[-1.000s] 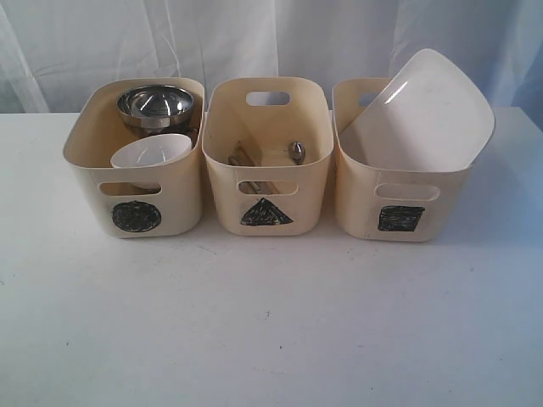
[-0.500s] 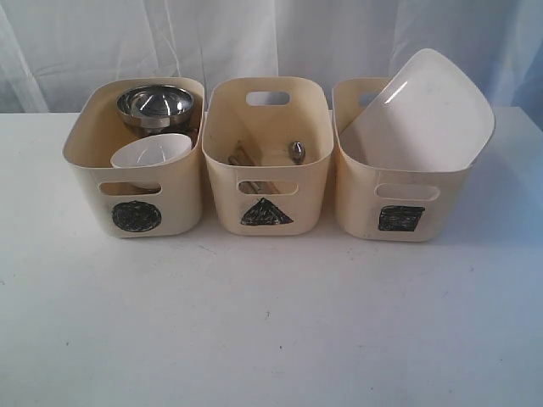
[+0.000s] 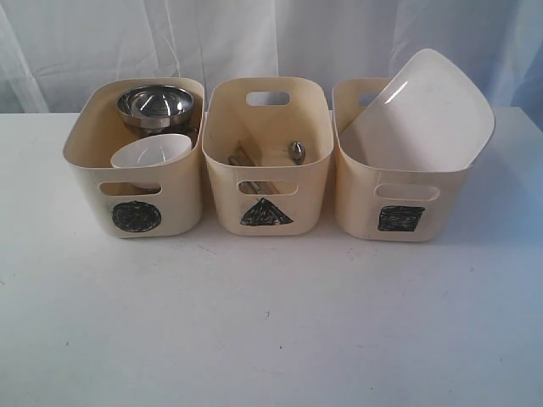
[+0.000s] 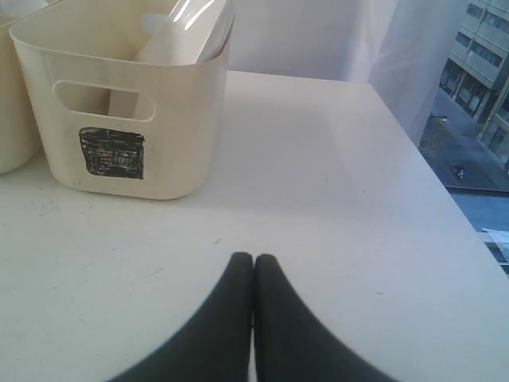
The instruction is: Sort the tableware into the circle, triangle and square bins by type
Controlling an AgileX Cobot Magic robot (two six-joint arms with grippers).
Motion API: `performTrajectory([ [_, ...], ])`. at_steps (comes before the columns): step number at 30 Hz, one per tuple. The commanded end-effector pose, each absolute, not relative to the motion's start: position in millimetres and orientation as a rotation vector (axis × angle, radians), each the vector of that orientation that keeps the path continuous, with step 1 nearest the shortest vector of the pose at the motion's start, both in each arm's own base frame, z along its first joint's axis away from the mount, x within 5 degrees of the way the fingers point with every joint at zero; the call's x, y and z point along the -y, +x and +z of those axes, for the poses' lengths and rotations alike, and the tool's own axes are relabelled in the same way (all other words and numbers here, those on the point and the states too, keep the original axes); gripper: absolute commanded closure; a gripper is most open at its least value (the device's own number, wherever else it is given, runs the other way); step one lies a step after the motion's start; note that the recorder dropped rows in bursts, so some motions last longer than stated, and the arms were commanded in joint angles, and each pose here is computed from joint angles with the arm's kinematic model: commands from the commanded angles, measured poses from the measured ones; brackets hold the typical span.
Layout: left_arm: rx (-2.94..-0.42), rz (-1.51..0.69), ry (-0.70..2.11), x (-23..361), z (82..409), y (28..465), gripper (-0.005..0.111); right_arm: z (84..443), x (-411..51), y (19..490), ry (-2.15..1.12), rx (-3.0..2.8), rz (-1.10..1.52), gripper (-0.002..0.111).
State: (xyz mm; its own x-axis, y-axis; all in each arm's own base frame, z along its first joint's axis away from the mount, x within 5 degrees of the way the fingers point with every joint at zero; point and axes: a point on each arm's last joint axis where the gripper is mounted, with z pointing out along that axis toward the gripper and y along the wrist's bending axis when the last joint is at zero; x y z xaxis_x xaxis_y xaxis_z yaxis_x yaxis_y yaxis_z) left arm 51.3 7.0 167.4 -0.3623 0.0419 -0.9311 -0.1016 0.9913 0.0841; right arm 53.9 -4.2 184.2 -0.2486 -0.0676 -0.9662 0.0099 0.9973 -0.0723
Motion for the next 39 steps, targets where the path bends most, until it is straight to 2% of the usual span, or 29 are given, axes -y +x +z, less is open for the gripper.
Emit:
performTrajectory([
  [1, -1.935, 0.139, -0.045, -6.6, 166.4, 51.2, 0.107, 183.8, 4.3, 53.9, -0.044, -1.809, -0.076, 0.108],
  [39, -1.935, 0.139, -0.045, -6.6, 166.4, 51.2, 0.107, 182.8, 4.5, 53.6, -0.042, -1.821, -0.078, 0.108],
])
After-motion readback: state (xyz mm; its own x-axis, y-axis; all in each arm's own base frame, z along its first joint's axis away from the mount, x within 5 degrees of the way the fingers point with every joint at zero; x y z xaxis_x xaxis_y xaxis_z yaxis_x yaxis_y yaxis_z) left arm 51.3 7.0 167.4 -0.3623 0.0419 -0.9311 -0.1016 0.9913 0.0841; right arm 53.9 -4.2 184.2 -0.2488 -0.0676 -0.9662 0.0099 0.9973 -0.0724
